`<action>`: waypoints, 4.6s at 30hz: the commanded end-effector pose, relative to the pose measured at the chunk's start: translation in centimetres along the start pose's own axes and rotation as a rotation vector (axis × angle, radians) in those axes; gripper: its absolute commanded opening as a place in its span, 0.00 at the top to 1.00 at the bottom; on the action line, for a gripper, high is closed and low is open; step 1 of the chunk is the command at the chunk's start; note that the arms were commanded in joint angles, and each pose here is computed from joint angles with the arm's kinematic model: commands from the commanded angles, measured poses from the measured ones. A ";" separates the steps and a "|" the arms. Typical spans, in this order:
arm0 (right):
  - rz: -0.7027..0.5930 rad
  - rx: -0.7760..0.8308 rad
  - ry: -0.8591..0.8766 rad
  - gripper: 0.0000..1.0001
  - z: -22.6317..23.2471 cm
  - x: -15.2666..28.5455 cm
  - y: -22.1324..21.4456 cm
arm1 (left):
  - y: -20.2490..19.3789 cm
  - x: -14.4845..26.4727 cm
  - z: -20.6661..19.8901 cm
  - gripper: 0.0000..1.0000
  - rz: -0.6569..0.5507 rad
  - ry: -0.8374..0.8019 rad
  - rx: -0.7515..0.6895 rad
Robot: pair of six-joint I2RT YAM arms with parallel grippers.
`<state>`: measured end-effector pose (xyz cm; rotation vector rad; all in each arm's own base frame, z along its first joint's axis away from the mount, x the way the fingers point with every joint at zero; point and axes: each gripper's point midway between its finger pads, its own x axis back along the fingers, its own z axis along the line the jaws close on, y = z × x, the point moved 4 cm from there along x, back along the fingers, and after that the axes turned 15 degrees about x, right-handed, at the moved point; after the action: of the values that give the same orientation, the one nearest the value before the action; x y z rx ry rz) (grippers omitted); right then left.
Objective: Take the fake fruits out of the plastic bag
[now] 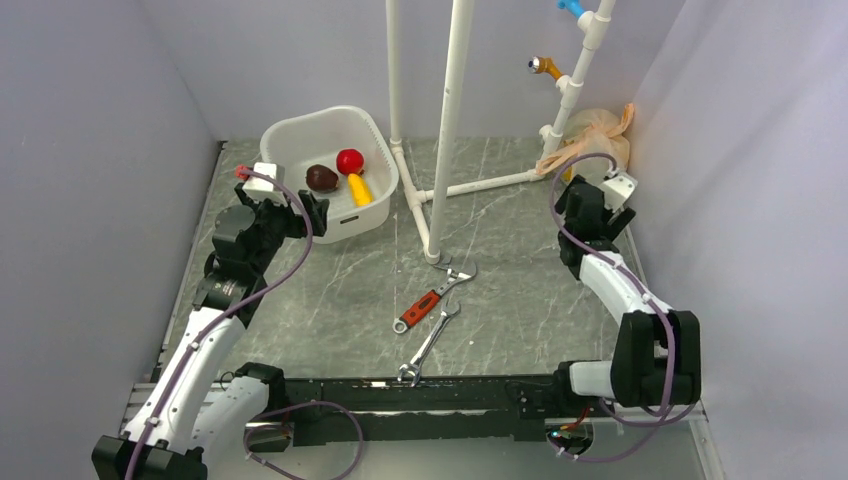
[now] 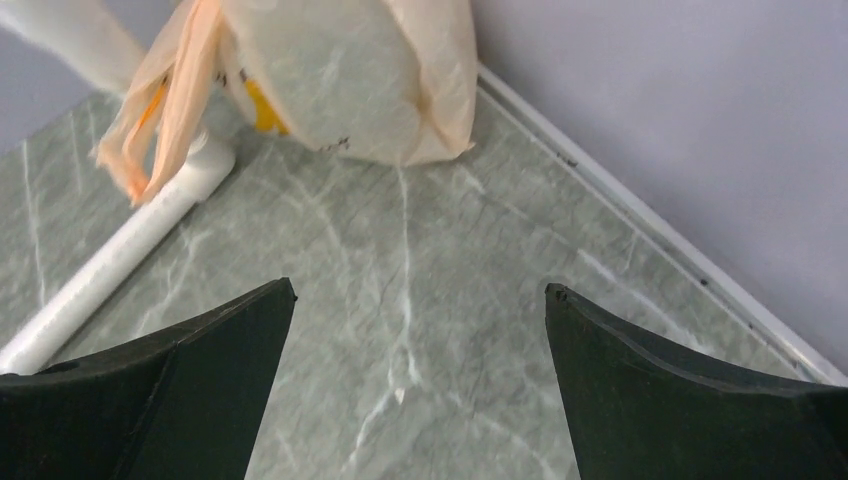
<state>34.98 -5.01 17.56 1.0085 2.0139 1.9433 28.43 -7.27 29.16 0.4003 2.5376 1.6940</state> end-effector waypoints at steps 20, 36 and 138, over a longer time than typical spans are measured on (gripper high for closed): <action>-0.166 -0.054 0.165 0.02 4.3 -13.7 6.6 | 1.8 0.1 -2.9 0.01 -0.008 -0.145 0.045; -0.036 0.086 0.052 0.29 3.8 -17.4 3.8 | 1.5 -0.2 -3.0 0.01 0.014 -0.156 0.051; -0.166 0.390 1.533 1.00 26.4 45.0 1.7 | 6.2 7.5 1.2 0.02 -0.325 0.300 -0.089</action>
<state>14.74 38.34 29.57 -1.0087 2.9334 2.5621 23.69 -5.69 34.18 0.0480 2.4535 1.7977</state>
